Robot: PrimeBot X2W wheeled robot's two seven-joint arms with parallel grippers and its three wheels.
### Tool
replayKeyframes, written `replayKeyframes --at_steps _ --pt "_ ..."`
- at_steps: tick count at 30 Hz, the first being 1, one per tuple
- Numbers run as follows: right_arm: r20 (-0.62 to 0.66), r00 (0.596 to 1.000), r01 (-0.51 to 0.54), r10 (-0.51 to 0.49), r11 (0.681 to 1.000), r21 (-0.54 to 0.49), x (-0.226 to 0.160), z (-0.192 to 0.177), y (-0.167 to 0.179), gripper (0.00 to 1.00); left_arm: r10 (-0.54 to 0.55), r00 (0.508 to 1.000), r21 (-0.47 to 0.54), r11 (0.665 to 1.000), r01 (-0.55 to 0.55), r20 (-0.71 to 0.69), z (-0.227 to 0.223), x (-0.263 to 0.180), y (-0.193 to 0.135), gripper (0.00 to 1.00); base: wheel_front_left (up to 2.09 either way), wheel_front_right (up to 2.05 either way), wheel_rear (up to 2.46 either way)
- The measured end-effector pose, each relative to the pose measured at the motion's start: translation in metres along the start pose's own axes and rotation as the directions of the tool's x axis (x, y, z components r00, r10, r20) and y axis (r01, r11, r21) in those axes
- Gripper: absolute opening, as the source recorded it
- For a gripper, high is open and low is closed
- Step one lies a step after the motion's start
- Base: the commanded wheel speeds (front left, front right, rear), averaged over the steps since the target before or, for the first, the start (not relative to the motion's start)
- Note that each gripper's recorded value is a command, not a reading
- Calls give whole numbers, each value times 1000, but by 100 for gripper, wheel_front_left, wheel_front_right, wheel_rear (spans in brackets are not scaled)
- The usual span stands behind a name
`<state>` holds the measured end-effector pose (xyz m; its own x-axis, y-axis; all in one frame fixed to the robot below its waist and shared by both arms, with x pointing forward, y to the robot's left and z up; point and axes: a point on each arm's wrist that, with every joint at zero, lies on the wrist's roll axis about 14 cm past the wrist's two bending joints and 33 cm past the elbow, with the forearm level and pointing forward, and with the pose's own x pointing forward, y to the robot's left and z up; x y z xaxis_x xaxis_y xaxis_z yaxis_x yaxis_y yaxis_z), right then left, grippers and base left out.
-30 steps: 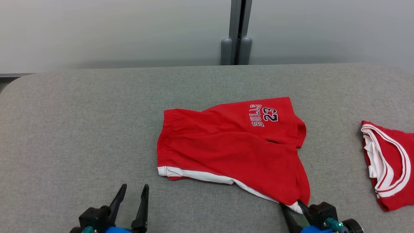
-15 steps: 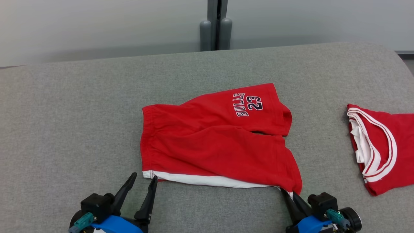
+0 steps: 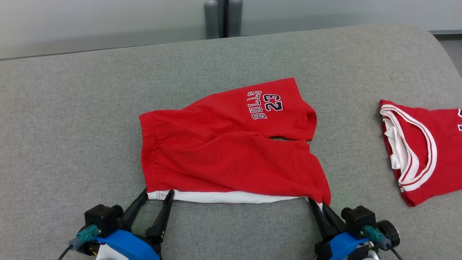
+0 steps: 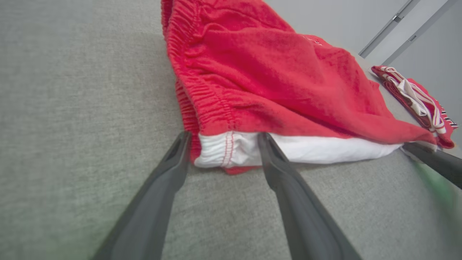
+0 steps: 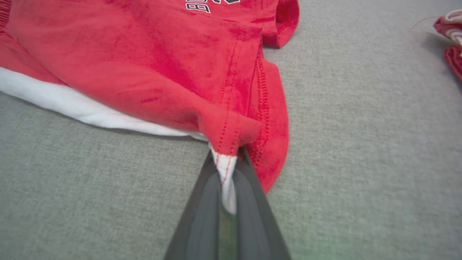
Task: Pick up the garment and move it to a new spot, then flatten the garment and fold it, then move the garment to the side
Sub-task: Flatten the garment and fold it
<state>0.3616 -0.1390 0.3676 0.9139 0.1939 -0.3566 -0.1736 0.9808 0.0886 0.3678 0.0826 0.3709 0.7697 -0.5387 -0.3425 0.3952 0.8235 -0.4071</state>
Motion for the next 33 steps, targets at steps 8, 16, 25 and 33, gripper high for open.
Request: replayKeyframes --at_steps 8,16,25,33 --pt "-6 1000 -3 3 1000 4 3 -2 0 0 -51 999 -9 999 51 -18 -2 6 -9 76 0 0 0" --pt "36 999 13 -14 1000 16 5 11 -5 0 -91 995 -14 996 90 -34 -5 -1 -21 0 0 0 0" --pt "268 963 -13 1 999 43 0 89 3 0 -142 969 70 989 130 203 72 -15 -51 0 0 0 0" --pt "607 792 -51 67 998 -43 -26 230 19 0 -304 819 359 924 130 486 208 -47 -97 0 0 0 0"
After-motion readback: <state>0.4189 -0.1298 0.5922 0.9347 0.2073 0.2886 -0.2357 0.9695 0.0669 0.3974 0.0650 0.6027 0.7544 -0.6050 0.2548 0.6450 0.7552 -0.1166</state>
